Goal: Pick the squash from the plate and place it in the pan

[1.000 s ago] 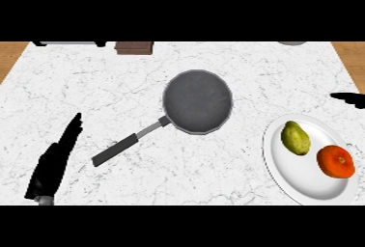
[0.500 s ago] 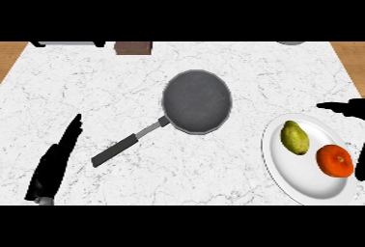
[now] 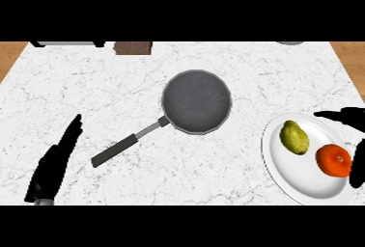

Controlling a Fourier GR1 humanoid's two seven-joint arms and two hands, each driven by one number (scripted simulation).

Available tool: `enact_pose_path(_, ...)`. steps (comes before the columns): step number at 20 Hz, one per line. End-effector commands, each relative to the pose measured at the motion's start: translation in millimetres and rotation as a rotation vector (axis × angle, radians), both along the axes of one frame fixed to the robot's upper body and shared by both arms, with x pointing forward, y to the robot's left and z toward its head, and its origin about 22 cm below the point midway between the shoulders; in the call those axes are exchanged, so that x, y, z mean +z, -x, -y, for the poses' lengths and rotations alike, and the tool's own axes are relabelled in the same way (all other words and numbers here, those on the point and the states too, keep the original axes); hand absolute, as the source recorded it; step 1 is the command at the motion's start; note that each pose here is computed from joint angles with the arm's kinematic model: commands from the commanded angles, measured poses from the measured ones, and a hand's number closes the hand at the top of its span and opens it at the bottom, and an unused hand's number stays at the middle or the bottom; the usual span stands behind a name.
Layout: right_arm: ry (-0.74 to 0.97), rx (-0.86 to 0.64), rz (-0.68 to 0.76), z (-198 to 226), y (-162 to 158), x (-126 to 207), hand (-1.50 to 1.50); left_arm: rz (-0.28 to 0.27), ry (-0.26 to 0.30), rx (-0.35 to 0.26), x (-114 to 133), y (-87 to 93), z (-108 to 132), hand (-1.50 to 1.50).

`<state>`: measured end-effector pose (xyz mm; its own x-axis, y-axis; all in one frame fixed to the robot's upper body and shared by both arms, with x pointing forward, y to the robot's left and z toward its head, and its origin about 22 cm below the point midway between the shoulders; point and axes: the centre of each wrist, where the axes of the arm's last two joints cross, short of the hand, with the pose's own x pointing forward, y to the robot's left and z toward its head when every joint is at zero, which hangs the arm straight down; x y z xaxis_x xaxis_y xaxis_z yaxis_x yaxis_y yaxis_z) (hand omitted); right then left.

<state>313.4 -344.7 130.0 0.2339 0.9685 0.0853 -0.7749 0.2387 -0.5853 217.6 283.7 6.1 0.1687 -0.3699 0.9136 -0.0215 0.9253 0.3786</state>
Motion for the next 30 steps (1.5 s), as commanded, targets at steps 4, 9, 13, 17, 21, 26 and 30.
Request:
enact_pose_path(4,0.06,0.004,-0.077,-4.0,5.4,-37.9,-1.5,-0.015,0.009,-0.001,8.1,0.7,30.0,0.0)
enact_pose_path(9,0.088,0.0,-0.096,9.2,15.3,-35.8,-1.5,-0.009,-0.009,0.005,4.0,-0.8,-11.5,0.0)
enact_pose_path(13,0.09,0.006,-0.097,-12.5,19.8,-62.7,-1.5,0.0,-0.015,-0.002,8.9,8.8,-20.8,0.0)
enact_pose_path(17,0.092,-0.001,-0.078,-1.5,1.1,-70.0,-1.5,-0.001,0.009,0.001,-2.0,-6.8,-7.9,0.0)
enact_pose_path(21,0.117,-0.002,-0.107,11.2,29.7,-61.1,-1.5,-0.001,-0.011,0.003,-5.1,-2.1,-0.4,0.0)
enact_pose_path(26,0.067,0.001,-0.075,3.7,9.7,-94.2,-1.5,0.004,-0.008,0.006,1.3,-2.1,5.4,0.0)
enact_pose_path(30,-0.006,-0.033,-0.035,-0.8,1.4,-90.1,1.5,-0.007,-0.005,-0.004,11.2,-18.5,10.3,0.0)
